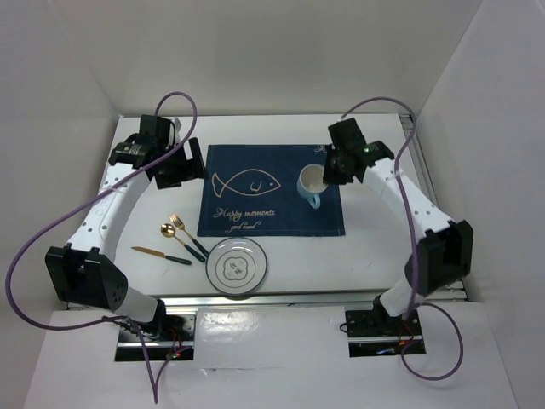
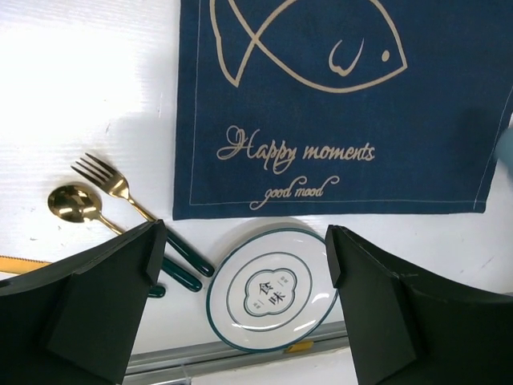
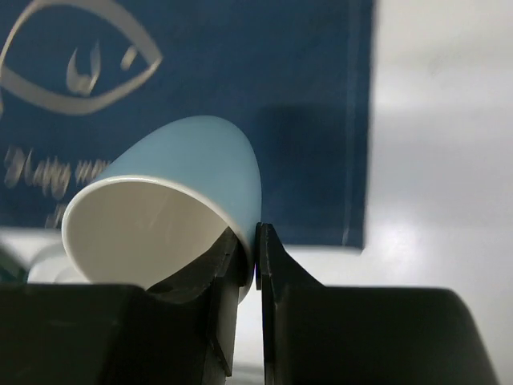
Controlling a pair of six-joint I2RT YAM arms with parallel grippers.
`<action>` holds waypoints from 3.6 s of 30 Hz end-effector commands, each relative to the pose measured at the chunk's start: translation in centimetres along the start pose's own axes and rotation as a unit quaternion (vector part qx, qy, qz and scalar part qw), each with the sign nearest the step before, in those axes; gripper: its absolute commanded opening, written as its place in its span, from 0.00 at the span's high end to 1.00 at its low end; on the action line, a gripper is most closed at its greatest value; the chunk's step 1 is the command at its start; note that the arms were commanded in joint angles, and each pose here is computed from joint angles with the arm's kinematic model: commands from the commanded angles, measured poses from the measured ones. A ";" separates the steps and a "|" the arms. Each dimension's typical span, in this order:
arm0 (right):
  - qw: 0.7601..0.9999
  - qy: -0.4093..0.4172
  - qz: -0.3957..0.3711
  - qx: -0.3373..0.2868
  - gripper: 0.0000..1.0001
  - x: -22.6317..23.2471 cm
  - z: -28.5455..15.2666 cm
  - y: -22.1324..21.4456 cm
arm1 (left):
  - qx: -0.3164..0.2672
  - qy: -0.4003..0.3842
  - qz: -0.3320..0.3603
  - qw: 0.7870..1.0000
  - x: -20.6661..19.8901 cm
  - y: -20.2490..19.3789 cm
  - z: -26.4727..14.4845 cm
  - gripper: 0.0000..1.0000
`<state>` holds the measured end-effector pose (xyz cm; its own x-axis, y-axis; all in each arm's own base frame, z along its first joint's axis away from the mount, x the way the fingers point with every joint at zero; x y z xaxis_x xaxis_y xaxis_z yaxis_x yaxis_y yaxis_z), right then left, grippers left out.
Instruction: Set the dinner table for one person
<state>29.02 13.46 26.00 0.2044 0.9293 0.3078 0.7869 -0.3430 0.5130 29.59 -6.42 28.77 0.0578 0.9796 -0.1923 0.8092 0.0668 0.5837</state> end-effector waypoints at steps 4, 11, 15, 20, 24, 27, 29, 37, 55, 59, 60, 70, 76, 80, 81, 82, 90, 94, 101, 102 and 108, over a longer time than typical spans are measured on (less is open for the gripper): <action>0.996 -0.027 0.055 -0.057 1.00 -1.6 5.4 8.3 | 0.016 -0.003 0.015 1.000 -0.8 -2.2 -0.5 0.00; 0.992 -0.033 0.079 -0.092 1.00 -1.6 9.8 13.7 | 0.083 -0.026 0.010 0.996 -1.2 -8.0 0.1 0.06; 0.991 -0.038 0.076 -0.107 1.00 -0.9 11.4 15.7 | 0.109 -0.033 0.002 0.994 -1.4 -11.2 0.0 0.06; 0.992 -0.051 0.071 -0.096 1.00 -0.5 14.3 16.8 | 0.142 -0.053 -0.004 0.988 -2.4 -13.9 0.3 0.08; 0.991 -0.042 0.071 -0.102 1.00 0.2 14.9 18.0 | 0.152 -0.060 -0.004 0.987 -3.0 -15.3 0.2 0.08; 0.992 -0.044 0.071 -0.098 1.00 0.0 15.1 17.8 | 0.156 -0.055 -0.006 0.986 -3.1 -15.5 0.2 0.05; 0.992 -0.055 0.070 -0.089 1.00 -0.4 15.6 17.3 | 0.160 -0.049 -0.008 0.986 -3.2 -15.8 0.3 0.04; 0.993 -0.066 0.072 -0.066 1.00 -1.3 16.2 16.4 | 0.182 -0.038 -0.034 0.982 -3.1 -17.0 1.4 0.04; 0.995 -0.015 0.071 -0.075 0.12 -0.3 13.6 17.6 | 0.222 -0.002 -0.071 0.972 -2.7 -19.5 3.4 0.00; 0.994 -0.007 0.071 -0.088 0.09 -0.1 11.2 17.8 | 0.225 -0.011 -0.099 0.969 -2.8 -20.3 3.8 0.02; 0.994 -0.011 0.071 -0.082 0.09 -0.3 11.1 17.4 | 0.228 -0.015 -0.107 0.968 -2.7 -20.9 3.8 0.03; 0.994 -0.013 0.053 -0.093 0.08 -1.1 4.6 14.8 | 0.155 -0.050 -0.137 0.977 -2.6 -21.9 5.0 0.14; 0.994 -0.021 0.044 -0.101 0.08 -2.2 2.3 13.1 | 0.143 -0.078 -0.150 0.975 -2.4 -23.5 6.2 0.23; 0.993 -0.024 0.040 -0.105 0.08 -2.7 1.6 12.4 | 0.139 -0.098 -0.150 0.974 -2.4 -24.2 7.0 0.26; 0.993 -0.024 0.040 -0.106 0.08 -2.7 1.6 12.4 | 0.141 -0.104 -0.145 0.974 -2.5 -24.2 7.1 0.30; 0.993 -0.023 0.040 -0.107 0.08 -2.7 1.3 12.3 | 0.141 -0.104 -0.145 0.974 -2.5 -24.2 7.1 0.32; 0.992 -0.031 0.041 -0.112 0.08 -3.1 0.7 11.9 | 0.145 -0.098 -0.132 0.976 -2.3 -24.2 6.4 0.93; 0.992 -0.039 0.042 -0.117 0.08 -3.2 0.7 12.0 | 0.142 -0.101 -0.115 0.978 -2.6 -23.2 5.6 1.00; 0.991 -0.046 0.041 -0.120 0.08 -3.7 0.1 12.0 | 0.105 -0.144 -0.096 0.979 -3.4 -21.5 3.7 1.00; 0.991 -0.046 0.041 -0.120 0.08 -3.7 0.1 12.0 | 0.101 -0.158 -0.088 0.978 -3.6 -21.2 3.4 1.00; 0.990 -0.043 0.041 -0.125 0.08 -3.8 -0.5 11.8 | 0.043 -0.248 -0.040 0.967 -5.6 -17.6 0.0 1.00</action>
<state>37.89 6.31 29.48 0.3292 0.9031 0.2758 0.6507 -0.4286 0.6268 14.07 -12.10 15.36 0.0811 0.8322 -0.5485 0.9197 0.1497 0.3631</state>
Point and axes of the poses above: each gripper's point midway between its finger pads, its own z axis out along the fingers, its own x axis along the line the jaws close on, y = z × x, the point moved 9 cm from there along -z, back along the fingers, and after that the axes turned 13 degrees about z, right-handed, at the moved point
